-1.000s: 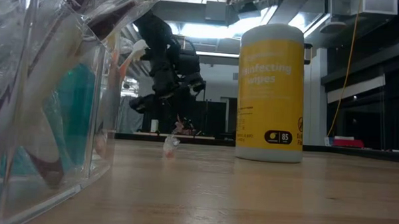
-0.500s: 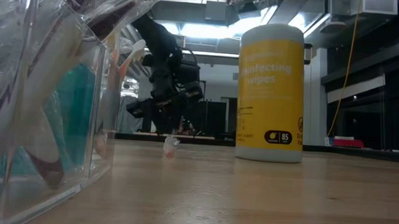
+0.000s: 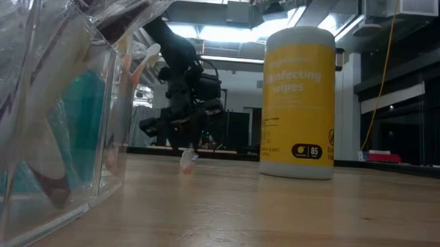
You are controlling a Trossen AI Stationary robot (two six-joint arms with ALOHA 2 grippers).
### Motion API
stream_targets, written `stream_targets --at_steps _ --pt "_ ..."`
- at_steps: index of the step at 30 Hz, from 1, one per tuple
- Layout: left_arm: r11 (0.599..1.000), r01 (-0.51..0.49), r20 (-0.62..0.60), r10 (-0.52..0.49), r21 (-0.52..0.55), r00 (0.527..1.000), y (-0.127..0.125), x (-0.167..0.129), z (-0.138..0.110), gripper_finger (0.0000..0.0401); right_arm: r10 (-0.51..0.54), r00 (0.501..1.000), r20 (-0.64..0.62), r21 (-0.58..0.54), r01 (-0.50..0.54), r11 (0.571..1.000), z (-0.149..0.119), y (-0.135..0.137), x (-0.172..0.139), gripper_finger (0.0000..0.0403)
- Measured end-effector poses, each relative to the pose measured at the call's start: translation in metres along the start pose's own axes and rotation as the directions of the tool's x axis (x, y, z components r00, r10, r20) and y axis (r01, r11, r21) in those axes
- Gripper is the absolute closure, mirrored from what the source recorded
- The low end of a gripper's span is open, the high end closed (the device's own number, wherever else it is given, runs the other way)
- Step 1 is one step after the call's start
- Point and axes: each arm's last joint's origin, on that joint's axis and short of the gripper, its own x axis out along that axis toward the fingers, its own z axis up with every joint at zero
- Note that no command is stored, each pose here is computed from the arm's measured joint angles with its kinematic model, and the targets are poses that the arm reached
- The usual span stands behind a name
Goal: Pick & Place toothbrushing station
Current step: Put the orange toothbrush into the left side of the transparent organizer
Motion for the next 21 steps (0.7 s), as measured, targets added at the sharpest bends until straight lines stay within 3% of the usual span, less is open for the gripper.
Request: stream_targets --at_steps 6,21 --pt "1.0 0.01 0.004 -0.01 -0.016 1.0 -0.0007 0.0008 0.0011 0.0243 -0.001 1.0 0.001 0.0 0.001 1.0 -0.0001 0.0002 -0.0009 0.0324" --pt "0.999 0.04 -0.005 -0.04 -0.005 0.999 -0.0026 0.002 0.0024 0.0338 0.011 1.0 -0.003 0.006 -0.011 1.0 -0.0007 0.0013 -0.0047 0.0324"
